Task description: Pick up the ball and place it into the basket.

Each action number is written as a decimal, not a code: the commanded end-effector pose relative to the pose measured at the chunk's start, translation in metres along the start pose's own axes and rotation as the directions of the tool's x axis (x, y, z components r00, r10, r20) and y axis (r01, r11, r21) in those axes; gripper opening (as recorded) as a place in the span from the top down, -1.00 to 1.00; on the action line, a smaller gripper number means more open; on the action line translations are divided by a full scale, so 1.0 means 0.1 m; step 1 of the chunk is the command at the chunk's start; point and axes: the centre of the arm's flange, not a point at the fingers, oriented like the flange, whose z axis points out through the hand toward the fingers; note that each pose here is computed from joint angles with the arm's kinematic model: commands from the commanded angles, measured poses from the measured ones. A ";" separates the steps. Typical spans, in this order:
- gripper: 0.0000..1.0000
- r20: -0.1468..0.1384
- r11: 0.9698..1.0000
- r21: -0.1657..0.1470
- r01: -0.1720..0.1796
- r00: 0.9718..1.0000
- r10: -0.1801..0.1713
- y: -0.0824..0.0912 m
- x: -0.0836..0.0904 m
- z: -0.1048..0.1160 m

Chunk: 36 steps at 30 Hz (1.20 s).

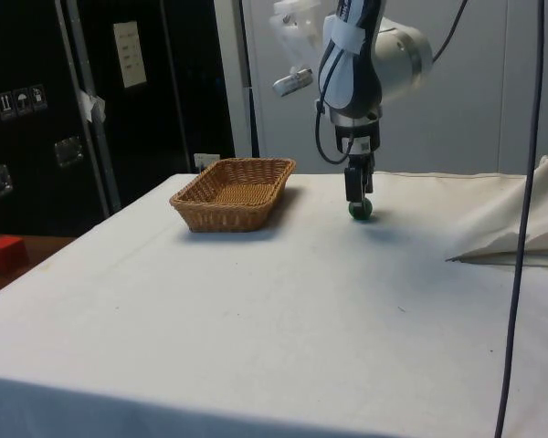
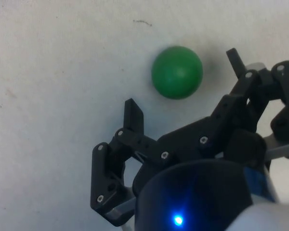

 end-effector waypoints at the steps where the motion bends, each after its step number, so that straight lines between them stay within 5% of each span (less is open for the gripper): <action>1: -1.00 -0.024 1.000 0.015 0.001 1.000 0.000 -0.03 0.02 -0.02; 2: -1.00 -0.001 1.000 -0.001 -0.001 1.000 0.001 0.00 0.01 0.00; 3: -1.00 -0.026 1.000 0.014 -0.001 1.000 0.001 -0.03 0.03 -0.02; 7: -1.00 -0.030 1.000 0.014 -0.008 1.000 0.008 -0.04 0.06 -0.02; 11: -1.00 -0.007 1.000 0.001 -0.010 1.000 0.010 -0.02 0.04 0.01; 12: -1.00 -0.023 1.000 0.015 -0.010 1.000 0.011 -0.05 0.06 0.00; 21: -1.00 0.003 1.000 -0.003 -0.010 1.000 0.010 -0.03 0.04 0.05; 31: -1.00 0.003 1.000 -0.001 -0.017 1.000 0.017 -0.02 0.05 0.05; 34: -0.63 0.004 1.000 -0.002 -0.019 1.000 0.019 -0.02 0.05 0.05; 36: 0.09 0.005 1.000 -0.001 -0.022 1.000 0.022 -0.03 0.05 0.05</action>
